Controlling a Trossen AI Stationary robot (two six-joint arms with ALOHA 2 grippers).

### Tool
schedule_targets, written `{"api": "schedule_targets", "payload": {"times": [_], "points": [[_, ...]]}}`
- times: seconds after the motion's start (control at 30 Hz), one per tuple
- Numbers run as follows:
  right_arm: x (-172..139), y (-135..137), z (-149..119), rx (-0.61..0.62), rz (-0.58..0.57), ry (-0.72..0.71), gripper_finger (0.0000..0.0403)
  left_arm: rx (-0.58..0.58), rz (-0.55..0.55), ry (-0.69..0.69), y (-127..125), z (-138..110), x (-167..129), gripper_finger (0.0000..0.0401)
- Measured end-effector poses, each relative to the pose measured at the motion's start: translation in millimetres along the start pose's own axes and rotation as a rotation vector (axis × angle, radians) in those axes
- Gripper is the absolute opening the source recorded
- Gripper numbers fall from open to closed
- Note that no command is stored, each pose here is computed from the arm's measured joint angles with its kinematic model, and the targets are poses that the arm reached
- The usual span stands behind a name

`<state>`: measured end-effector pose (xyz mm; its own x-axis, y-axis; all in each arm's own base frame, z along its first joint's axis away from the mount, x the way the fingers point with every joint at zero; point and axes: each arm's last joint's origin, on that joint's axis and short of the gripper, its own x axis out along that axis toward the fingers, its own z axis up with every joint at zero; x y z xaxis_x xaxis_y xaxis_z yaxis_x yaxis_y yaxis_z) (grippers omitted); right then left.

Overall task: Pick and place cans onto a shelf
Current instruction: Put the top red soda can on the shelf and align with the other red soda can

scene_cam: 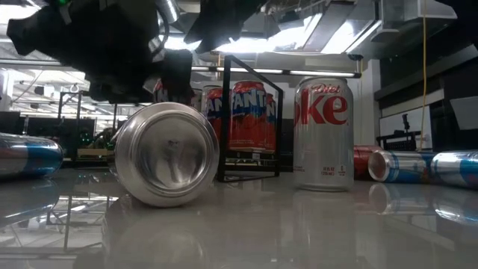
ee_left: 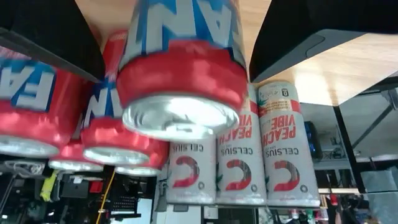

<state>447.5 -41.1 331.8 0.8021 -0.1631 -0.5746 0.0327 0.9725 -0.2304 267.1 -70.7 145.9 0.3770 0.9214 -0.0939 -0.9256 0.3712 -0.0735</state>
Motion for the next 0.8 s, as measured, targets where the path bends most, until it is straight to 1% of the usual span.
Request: {"api": "schedule_targets", "payload": {"times": [0.17,0.47,0.6,0.67,0.8], "points": [[-7,-2,6,0.001,-0.001,-0.004,0.0390,-0.023,-0.006,-0.004,3,19,-2,0.0392],[-28,-8,24,0.000,-0.002,-0.002,0.0390,0.068,-0.033,0.015,14,61,-6,0.0392],[-40,-10,27,-0.003,0.008,0.044,0.0390,0.094,-0.074,0.054,23,84,-9,0.0392],[-44,-11,28,-0.005,0.012,0.063,0.0390,0.087,-0.104,0.086,29,96,-9,0.0392],[-47,-9,21,-0.002,0.031,0.147,0.0390,0.081,-0.174,0.161,43,119,-5,0.0392]]}}
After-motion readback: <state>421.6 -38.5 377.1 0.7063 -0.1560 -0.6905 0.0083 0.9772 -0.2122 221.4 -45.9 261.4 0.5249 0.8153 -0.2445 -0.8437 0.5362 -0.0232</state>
